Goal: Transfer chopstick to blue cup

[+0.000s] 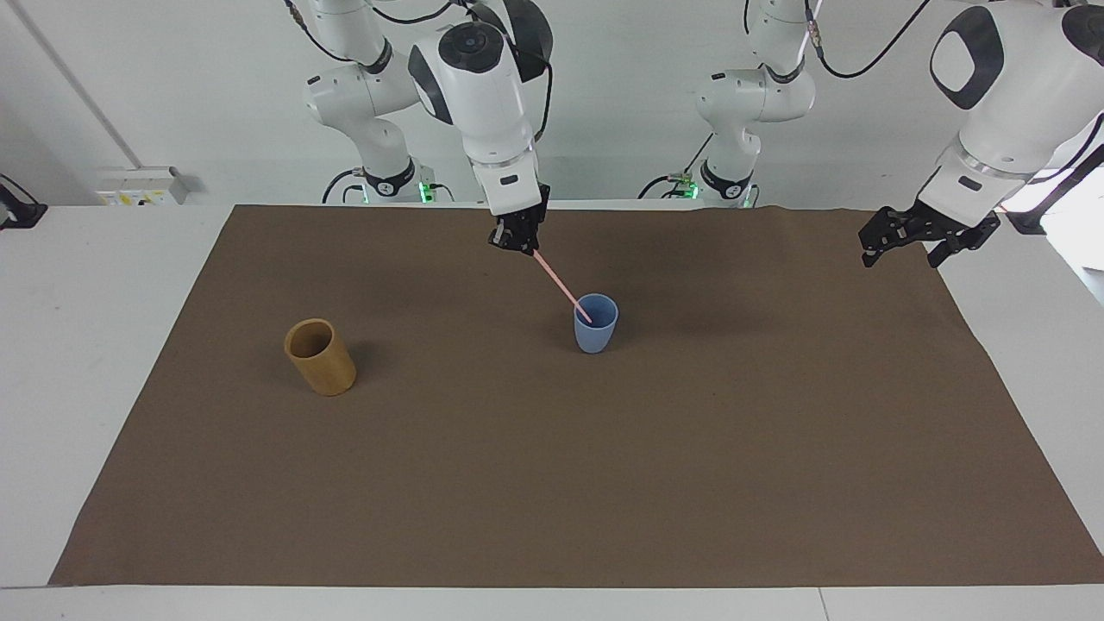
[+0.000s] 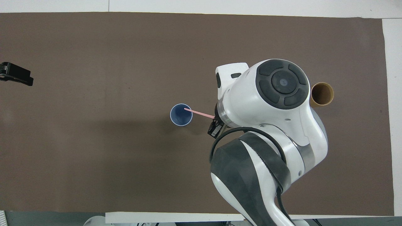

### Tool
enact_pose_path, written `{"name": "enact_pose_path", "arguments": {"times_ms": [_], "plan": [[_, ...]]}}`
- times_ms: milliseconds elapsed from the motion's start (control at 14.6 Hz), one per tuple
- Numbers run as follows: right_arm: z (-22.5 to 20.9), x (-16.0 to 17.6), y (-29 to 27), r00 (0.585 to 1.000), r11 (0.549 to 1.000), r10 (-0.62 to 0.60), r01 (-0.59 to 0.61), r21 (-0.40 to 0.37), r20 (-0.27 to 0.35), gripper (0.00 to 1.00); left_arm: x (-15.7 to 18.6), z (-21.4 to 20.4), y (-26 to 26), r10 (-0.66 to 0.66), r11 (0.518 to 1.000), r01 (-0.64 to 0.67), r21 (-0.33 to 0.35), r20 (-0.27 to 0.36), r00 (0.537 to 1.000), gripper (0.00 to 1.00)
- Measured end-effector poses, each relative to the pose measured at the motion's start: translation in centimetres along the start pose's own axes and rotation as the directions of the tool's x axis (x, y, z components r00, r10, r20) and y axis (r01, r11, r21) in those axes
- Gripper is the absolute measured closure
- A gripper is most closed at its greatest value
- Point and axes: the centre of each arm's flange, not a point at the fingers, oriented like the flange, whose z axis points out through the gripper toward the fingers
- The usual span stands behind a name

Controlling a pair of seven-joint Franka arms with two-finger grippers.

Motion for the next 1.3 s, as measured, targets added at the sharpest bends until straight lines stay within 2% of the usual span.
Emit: {"name": "enact_pose_path", "arguments": {"times_ms": [205,342,410,615,821,957,1094,1299], "plan": [[0.4,0.3,-0.8,1.000,1.000,-0.008,0.008,0.002,0.005,0.92,-0.1,0.2,-0.5,-0.013,1.000,0.013,-0.019,0.002,1.000,0.00],[0.3,0.3,-0.7,1.000,1.000,-0.007,0.007,0.000,0.002,0.89,-0.1,0.2,-0.8,-0.019,1.000,0.019,-0.023,0.003,1.000,0.00],[0.3,0.3,-0.6,1.000,1.000,-0.005,0.005,-0.001,0.000,0.84,-0.1,0.3,-0.9,-0.019,1.000,0.019,-0.024,0.003,1.000,0.00],[-1.0,0.1,0.6,0.999,0.999,0.030,-0.031,-0.015,-0.029,0.52,-0.1,0.4,-0.7,-0.022,0.999,0.022,-0.026,0.006,1.000,0.00],[-5.2,-1.0,4.1,0.984,0.987,0.153,-0.157,-0.036,-0.093,0.22,-0.2,0.5,-0.6,-0.068,0.997,0.068,-0.028,0.019,0.998,0.00],[-8.0,-2.5,6.4,0.964,0.968,0.242,-0.249,-0.044,-0.112,0.01,-0.3,0.4,-0.5,-0.073,0.997,0.074,-0.029,0.021,0.997,0.00],[-10.3,-5.0,9.7,0.942,0.945,0.315,-0.323,-0.057,-0.120,0.00,-0.3,0.4,-0.5,-0.073,0.997,0.074,-0.029,0.021,0.997,0.00],[-12.5,-9.4,14.2,0.904,0.905,0.415,-0.422,-0.056,-0.100,0.01,-0.4,0.4,-0.4,-0.074,0.997,0.074,-0.029,0.022,0.997,0.00]]}}
